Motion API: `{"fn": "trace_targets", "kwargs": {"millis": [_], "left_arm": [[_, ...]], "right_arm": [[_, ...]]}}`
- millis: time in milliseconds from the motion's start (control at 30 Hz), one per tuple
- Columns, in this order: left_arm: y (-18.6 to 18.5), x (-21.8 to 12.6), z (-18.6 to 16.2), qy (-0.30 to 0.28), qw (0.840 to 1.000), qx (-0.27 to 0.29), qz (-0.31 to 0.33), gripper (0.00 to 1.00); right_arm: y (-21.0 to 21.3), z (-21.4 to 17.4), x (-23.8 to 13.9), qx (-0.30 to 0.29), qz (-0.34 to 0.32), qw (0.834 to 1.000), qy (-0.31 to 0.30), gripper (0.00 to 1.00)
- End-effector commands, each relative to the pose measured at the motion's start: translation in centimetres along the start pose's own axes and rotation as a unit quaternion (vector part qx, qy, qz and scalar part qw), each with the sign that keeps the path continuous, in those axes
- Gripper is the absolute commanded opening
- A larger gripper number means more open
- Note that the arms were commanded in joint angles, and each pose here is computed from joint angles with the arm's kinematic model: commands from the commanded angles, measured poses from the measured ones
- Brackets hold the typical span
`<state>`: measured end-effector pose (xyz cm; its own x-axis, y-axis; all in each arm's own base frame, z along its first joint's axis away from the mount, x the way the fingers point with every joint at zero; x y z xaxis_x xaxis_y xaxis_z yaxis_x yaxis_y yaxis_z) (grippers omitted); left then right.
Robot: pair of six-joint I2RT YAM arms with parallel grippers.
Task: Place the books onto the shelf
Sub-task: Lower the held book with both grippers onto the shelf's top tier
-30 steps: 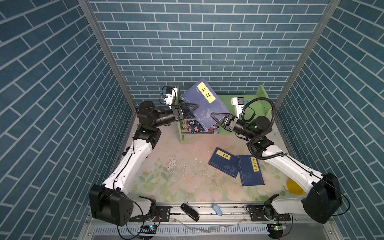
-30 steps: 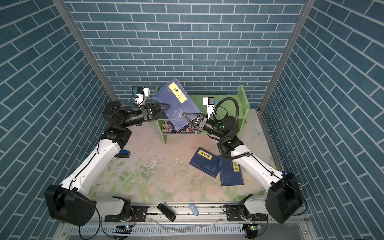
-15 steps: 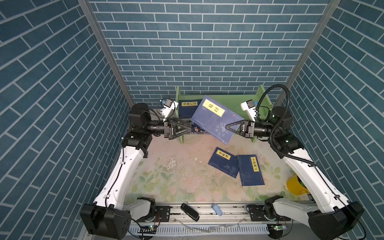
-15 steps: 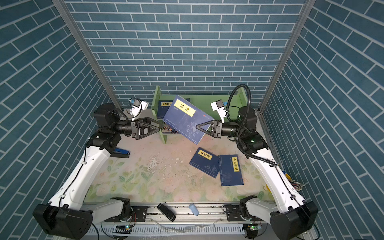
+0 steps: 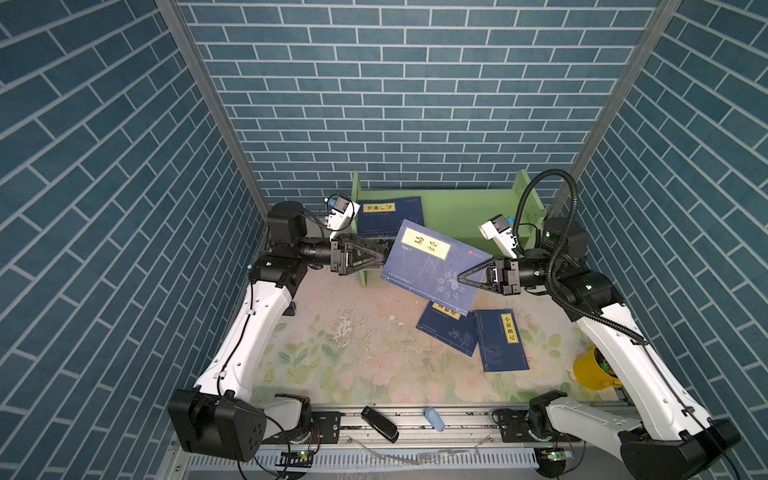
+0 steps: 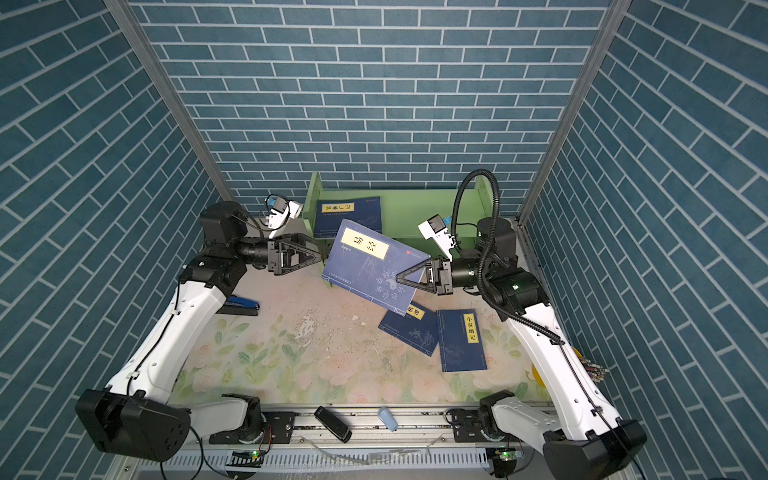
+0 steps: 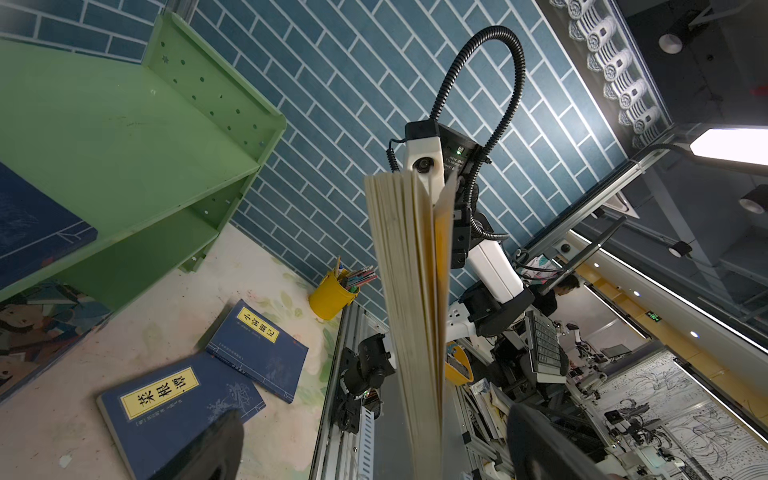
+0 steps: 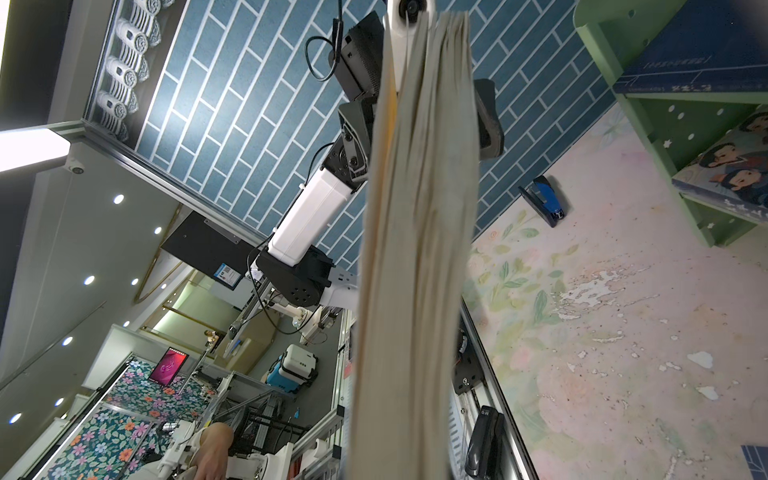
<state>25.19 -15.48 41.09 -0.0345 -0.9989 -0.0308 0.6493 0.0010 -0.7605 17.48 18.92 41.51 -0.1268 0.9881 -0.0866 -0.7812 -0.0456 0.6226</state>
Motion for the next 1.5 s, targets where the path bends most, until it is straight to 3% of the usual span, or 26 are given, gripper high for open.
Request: {"fn": "trace_targets", "kwargs": {"millis": [0,100,200,467,567,600,733,867,1133,1333,1467], "left_arm": [[-1.3,0.9,0.0,0.017,0.999,0.023,-0.020,0.99],[-2.1,2.0,-0.6,0.045,0.998,0.023,-0.049,0.97],[-2.4,2.8,-0.9,0.054,0.996,0.027,-0.058,0.88],[-1.6,3.9,-0.4,0.057,0.997,-0.005,-0.052,0.33],[-1.3,4.2,-0.4,0.054,0.997,-0.009,-0.047,0.24],[-1.2,4.2,-0.3,0.051,0.998,-0.007,-0.045,0.20],[-1.8,4.1,0.3,0.038,0.998,0.019,-0.040,0.04],[-2.3,3.8,1.1,0.019,0.999,0.036,-0.026,0.00],[-2.4,3.0,2.1,-0.021,0.999,0.038,0.006,0.00],[-2.2,2.8,2.3,-0.041,0.999,0.031,0.008,0.00],[-2.2,2.7,2.3,-0.052,0.998,0.025,0.017,0.00]], "right_arm": [[1.2,0.4,-0.1,-0.044,0.029,0.999,0.005,0.00],[0.4,0.6,0.2,-0.037,0.031,0.999,0.007,0.00],[-0.2,0.9,0.5,-0.032,0.035,0.999,0.010,0.00],[-1.2,1.9,1.0,-0.029,0.041,0.999,0.013,0.00],[-1.6,2.2,1.1,-0.029,0.041,0.999,0.013,0.00],[-1.7,2.3,1.2,-0.029,0.041,0.999,0.013,0.02],[-2.1,2.4,1.1,-0.036,0.025,0.999,0.006,0.35],[-2.8,2.1,0.6,-0.035,-0.002,0.999,-0.007,0.46],[-3.3,2.4,0.5,-0.043,-0.018,0.998,-0.042,0.48],[-4.5,3.2,0.7,-0.033,-0.012,0.996,-0.084,0.44],[-5.3,3.7,0.8,-0.030,-0.011,0.994,-0.108,0.34]]}}
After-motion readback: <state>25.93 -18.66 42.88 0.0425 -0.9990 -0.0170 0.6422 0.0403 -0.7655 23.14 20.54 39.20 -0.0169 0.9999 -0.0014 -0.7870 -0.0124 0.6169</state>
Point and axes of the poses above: each gripper's point midway between its finger pads, its own x axis out along the fingers, its own y axis along the line the jaws close on, z = x × y, the point moved 6 cm from there along -x, back along the fingers, and after that the axes turned 9 degrees about -x, right-handed, at the moved point
